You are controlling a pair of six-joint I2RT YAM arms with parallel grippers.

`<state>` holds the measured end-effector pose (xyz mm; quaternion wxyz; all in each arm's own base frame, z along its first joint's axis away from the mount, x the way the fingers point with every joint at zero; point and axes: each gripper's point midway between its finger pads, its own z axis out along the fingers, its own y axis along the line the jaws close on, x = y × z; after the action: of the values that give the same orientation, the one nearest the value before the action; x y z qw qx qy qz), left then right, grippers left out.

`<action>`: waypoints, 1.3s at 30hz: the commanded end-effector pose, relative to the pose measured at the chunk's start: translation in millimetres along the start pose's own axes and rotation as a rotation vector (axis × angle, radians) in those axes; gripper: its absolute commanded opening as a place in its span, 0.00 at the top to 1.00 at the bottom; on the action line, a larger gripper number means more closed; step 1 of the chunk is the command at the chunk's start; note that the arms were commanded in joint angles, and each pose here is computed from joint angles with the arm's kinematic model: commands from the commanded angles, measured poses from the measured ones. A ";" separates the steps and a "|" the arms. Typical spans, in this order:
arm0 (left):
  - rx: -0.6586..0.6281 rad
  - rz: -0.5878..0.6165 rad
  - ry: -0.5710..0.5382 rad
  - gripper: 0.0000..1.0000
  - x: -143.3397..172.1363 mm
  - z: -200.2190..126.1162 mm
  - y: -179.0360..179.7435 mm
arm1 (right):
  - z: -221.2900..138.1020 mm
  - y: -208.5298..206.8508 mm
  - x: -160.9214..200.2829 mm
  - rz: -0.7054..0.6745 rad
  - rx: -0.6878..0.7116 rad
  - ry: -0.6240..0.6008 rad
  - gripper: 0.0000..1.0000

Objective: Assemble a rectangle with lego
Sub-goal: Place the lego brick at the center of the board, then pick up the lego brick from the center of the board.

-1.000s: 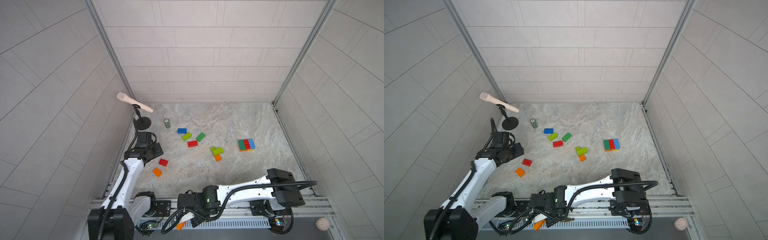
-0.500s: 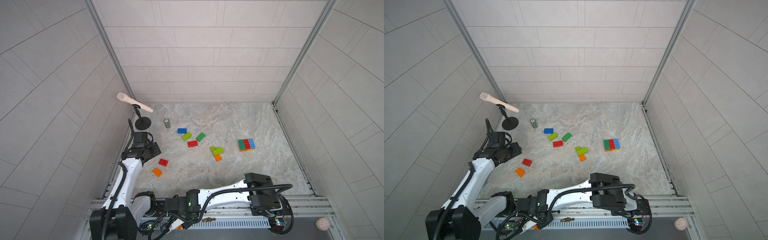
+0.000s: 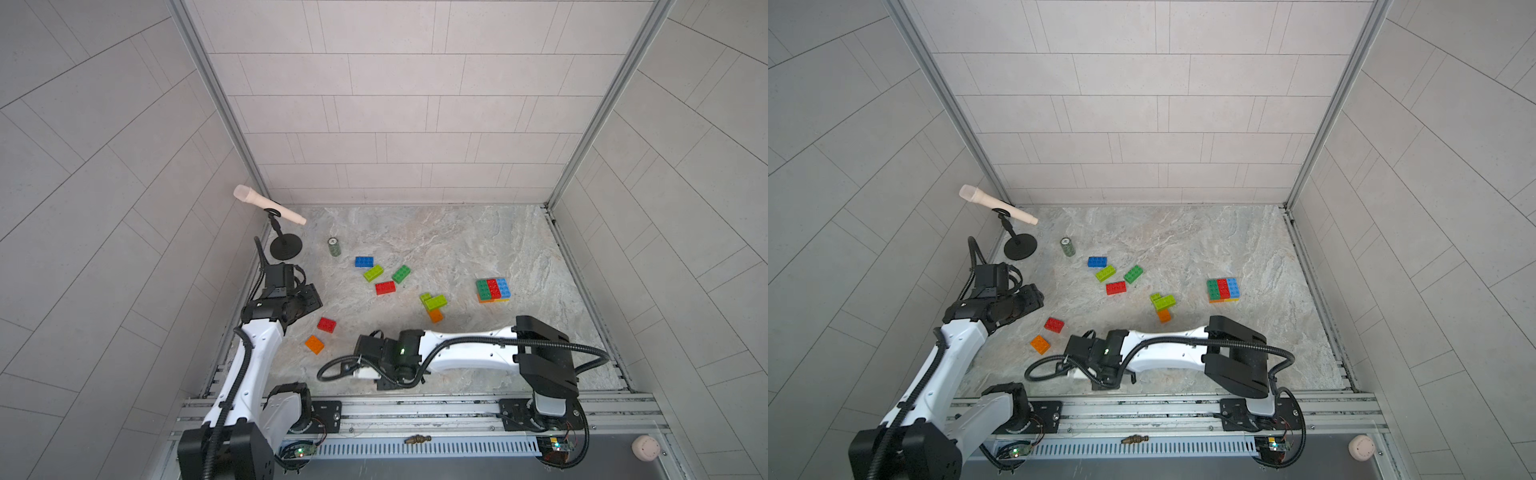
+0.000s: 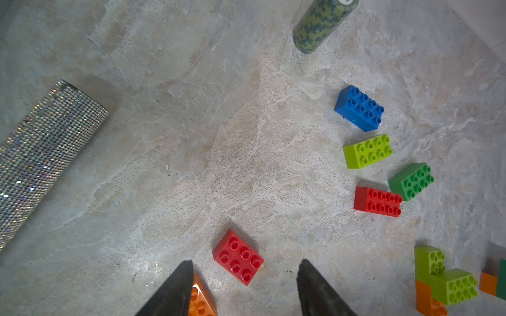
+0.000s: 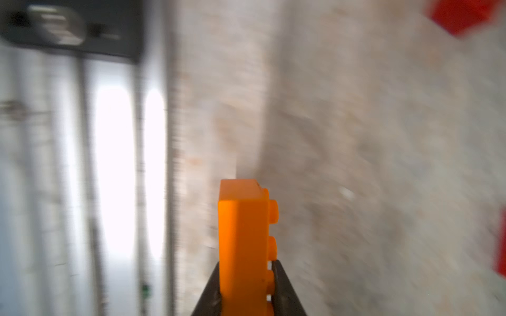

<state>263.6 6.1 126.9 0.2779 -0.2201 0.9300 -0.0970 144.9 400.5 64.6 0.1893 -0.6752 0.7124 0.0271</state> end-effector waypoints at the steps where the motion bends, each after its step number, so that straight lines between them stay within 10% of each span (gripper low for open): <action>1: 0.037 0.024 -0.048 0.35 -13.1 -10.6 -14.1 | -17.6 -77.8 32.1 0.209 0.351 0.084 0.93; 10: 0.051 0.091 -0.052 0.35 -8.1 -6.6 -41.2 | -5.4 -106.6 97.0 0.332 0.531 0.363 0.83; 21: 0.085 0.093 -0.032 0.35 -5.6 2.4 -49.4 | 7.4 -72.1 89.4 0.376 0.477 0.431 0.66; 31: 0.059 0.111 -0.066 0.35 -1.8 -5.6 -39.5 | 10.4 -15.0 45.8 0.492 0.239 0.305 0.60; 39: 0.039 0.220 -0.027 0.35 21.7 -9.2 -52.1 | -49.0 -74.9 67.6 0.830 0.158 0.090 0.57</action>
<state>272.4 -36.0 147.8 0.3182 -0.1483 0.9312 -0.0977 194.3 325.8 77.6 0.1650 -0.3769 0.9104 -0.0432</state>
